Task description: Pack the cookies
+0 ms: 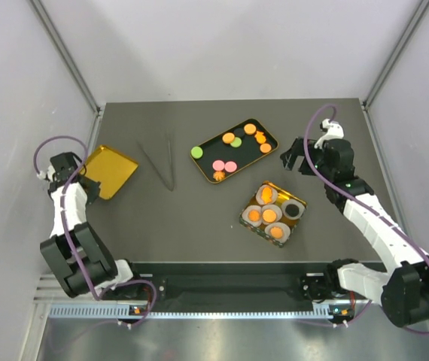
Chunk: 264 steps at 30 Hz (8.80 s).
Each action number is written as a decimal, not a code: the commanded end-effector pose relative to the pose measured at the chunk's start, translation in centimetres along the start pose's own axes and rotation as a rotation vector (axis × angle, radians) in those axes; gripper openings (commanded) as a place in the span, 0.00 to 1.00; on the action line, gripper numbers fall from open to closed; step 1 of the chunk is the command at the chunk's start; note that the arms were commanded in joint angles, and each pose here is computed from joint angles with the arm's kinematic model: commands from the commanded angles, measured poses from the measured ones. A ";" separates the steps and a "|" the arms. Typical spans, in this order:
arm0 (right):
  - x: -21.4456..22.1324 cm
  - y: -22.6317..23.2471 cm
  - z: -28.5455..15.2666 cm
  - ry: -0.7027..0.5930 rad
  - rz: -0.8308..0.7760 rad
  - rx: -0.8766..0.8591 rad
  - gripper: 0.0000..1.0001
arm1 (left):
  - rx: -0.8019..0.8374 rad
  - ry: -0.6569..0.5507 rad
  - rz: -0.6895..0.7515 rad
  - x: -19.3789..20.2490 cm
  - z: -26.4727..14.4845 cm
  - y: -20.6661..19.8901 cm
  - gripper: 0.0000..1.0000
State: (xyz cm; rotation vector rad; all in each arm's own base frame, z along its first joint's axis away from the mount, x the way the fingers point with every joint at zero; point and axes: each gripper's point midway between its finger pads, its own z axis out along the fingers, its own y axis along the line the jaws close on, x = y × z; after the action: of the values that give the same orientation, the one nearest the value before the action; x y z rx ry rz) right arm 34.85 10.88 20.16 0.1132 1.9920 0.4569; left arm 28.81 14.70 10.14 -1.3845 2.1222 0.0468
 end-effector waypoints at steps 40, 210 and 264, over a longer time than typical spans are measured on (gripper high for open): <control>1.2 9.8 1.0 0.107 0.099 -0.580 1.00 | 0.961 0.120 0.720 28.1 -22.1 -24.9 0.00; -0.5 -4.1 -4.9 0.058 0.305 0.052 1.00 | 1.634 1.094 0.760 36.0 -30.9 -28.2 0.03; 13.0 -2.6 -7.6 0.236 0.476 -0.016 1.00 | 1.530 1.522 0.760 47.0 -25.6 -24.9 0.17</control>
State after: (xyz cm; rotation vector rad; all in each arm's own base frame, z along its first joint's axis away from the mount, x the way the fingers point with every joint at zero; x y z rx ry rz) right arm 21.47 9.30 9.82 0.5950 2.2551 0.7726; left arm 25.07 -43.76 13.19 0.5152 2.3232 -2.2644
